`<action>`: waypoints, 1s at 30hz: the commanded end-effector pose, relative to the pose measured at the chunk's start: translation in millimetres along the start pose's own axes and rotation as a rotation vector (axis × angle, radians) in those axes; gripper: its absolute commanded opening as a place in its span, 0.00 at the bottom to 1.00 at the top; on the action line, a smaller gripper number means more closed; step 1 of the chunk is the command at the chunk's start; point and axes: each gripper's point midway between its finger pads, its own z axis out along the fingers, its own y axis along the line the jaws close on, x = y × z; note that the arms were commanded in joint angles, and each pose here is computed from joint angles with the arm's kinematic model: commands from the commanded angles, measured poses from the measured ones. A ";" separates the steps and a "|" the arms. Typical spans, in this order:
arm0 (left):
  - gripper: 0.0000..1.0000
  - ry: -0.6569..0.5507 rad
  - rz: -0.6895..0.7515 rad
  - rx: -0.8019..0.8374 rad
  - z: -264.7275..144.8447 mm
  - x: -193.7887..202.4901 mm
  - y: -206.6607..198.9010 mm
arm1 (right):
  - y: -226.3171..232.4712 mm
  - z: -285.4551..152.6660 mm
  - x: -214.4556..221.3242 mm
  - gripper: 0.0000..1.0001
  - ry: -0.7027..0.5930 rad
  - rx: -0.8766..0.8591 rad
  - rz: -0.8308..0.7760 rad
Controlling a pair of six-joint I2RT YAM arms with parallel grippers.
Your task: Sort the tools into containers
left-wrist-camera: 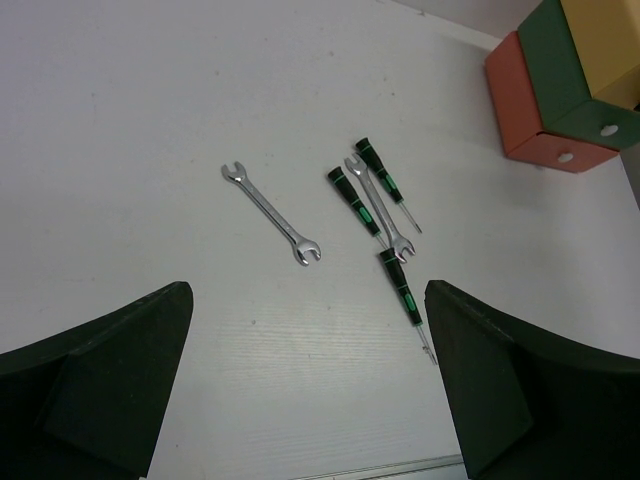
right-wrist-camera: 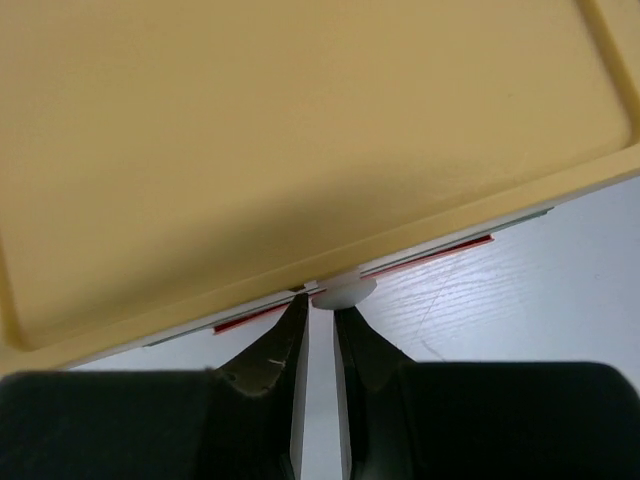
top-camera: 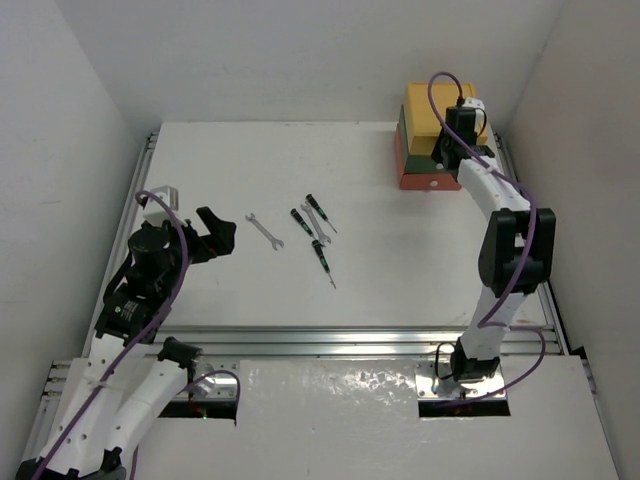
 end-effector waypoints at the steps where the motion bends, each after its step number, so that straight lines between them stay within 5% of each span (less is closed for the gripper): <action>1: 1.00 -0.035 0.011 0.022 3.1 -9.2 -4.0 | 6.1 2.5 -34.5 0.17 -0.089 -0.042 -0.018; 4: 1.00 -0.035 0.011 0.023 3.0 -9.1 -4.3 | 5.1 -3.9 -21.3 0.20 -0.075 -0.061 -0.028; 7: 1.00 -0.031 0.013 0.023 3.8 -8.8 -4.5 | 2.7 -25.6 0.4 0.38 -0.091 -0.118 -0.024; 10: 1.00 -0.023 0.014 0.028 4.9 -7.2 -5.3 | -2.9 -32.9 18.2 0.43 -0.103 -0.140 -0.034; 21: 1.00 -0.012 0.018 0.040 6.2 -5.0 -7.5 | 5.0 15.0 59.8 0.50 -0.045 -0.243 -0.314; 30: 1.00 -0.006 0.019 0.042 7.5 -3.9 -8.0 | -12.3 28.1 46.8 0.49 -0.062 -0.211 -0.301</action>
